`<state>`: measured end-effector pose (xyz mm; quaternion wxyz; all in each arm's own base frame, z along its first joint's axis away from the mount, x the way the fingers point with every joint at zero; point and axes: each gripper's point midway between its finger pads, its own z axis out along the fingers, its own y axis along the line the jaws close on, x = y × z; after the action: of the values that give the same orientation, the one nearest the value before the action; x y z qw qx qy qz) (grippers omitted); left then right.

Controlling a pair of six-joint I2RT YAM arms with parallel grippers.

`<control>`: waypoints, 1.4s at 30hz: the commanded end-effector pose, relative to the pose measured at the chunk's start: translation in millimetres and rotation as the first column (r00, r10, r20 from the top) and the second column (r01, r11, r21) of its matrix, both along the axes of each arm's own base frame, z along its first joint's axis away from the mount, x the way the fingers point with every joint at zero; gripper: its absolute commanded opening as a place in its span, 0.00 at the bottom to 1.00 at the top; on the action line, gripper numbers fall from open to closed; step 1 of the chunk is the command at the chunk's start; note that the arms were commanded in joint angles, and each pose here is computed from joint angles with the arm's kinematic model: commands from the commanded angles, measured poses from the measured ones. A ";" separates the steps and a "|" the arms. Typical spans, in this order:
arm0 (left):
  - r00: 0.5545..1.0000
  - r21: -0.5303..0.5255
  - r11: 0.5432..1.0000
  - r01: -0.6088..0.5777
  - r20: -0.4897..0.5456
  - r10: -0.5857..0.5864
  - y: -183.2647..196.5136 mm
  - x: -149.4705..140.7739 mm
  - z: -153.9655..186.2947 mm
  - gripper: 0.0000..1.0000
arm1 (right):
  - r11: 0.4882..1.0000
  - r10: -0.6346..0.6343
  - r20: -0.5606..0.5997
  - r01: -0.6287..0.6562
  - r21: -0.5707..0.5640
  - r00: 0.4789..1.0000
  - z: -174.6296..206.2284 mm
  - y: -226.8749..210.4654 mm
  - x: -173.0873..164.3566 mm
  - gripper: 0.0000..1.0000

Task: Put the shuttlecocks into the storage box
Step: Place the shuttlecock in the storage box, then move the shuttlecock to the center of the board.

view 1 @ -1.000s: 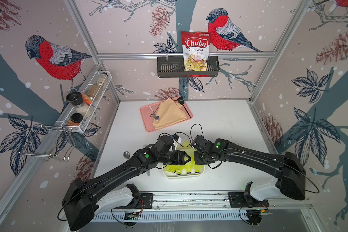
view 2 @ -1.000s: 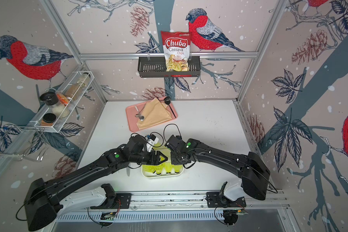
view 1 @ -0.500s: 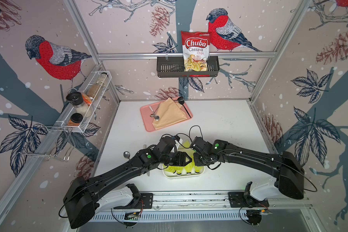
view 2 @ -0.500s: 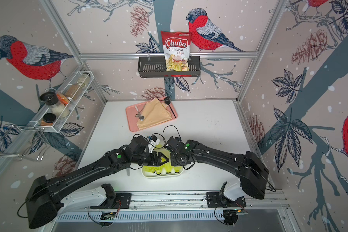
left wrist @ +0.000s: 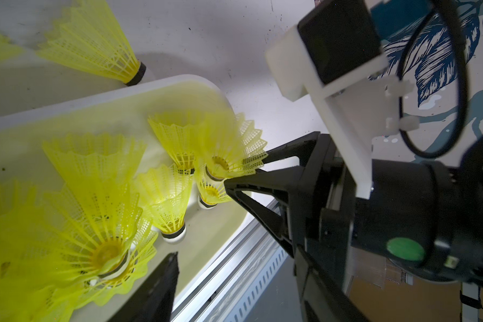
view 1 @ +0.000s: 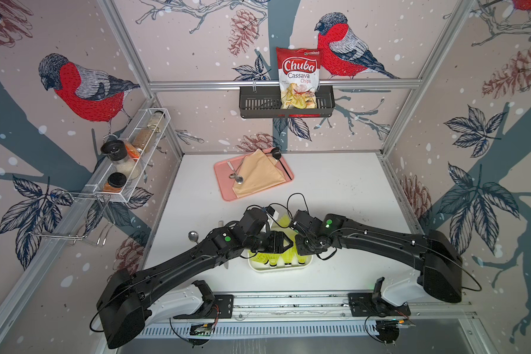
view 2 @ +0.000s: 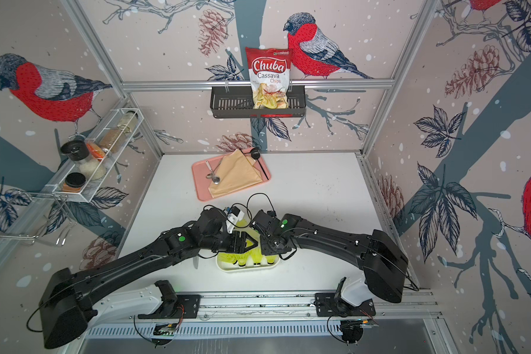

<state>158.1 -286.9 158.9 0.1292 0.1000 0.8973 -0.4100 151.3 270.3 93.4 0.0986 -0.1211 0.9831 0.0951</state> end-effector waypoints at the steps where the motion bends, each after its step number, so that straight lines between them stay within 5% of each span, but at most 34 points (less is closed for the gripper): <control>1: 1.000 -0.027 1.000 -0.004 0.023 0.005 -4.2 3.9 5.8 0.69 | 1.000 0.005 0.013 -0.004 -0.024 1.000 3.3 -4.7 -0.1 0.36; 17: 0.998 -0.027 0.998 -0.060 0.030 0.060 -1.2 11.6 9.9 0.67 | 0.998 -0.056 0.090 0.057 -0.004 0.994 38.7 -13.6 19.5 0.37; 31: 0.978 -0.058 0.977 -0.206 0.029 0.208 28.5 52.4 23.0 0.64 | 0.997 -0.076 0.132 0.075 0.012 0.988 39.7 -1.7 57.0 0.35; 42: 0.959 -0.040 0.958 -0.283 0.010 0.284 51.4 86.4 15.6 0.65 | 0.991 0.115 0.067 -0.119 0.066 0.991 25.1 10.9 104.3 0.43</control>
<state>238.7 -236.8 172.0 0.1876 -0.0398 0.8975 -0.3972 253.0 266.6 118.4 0.1395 -0.1160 0.9782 0.1008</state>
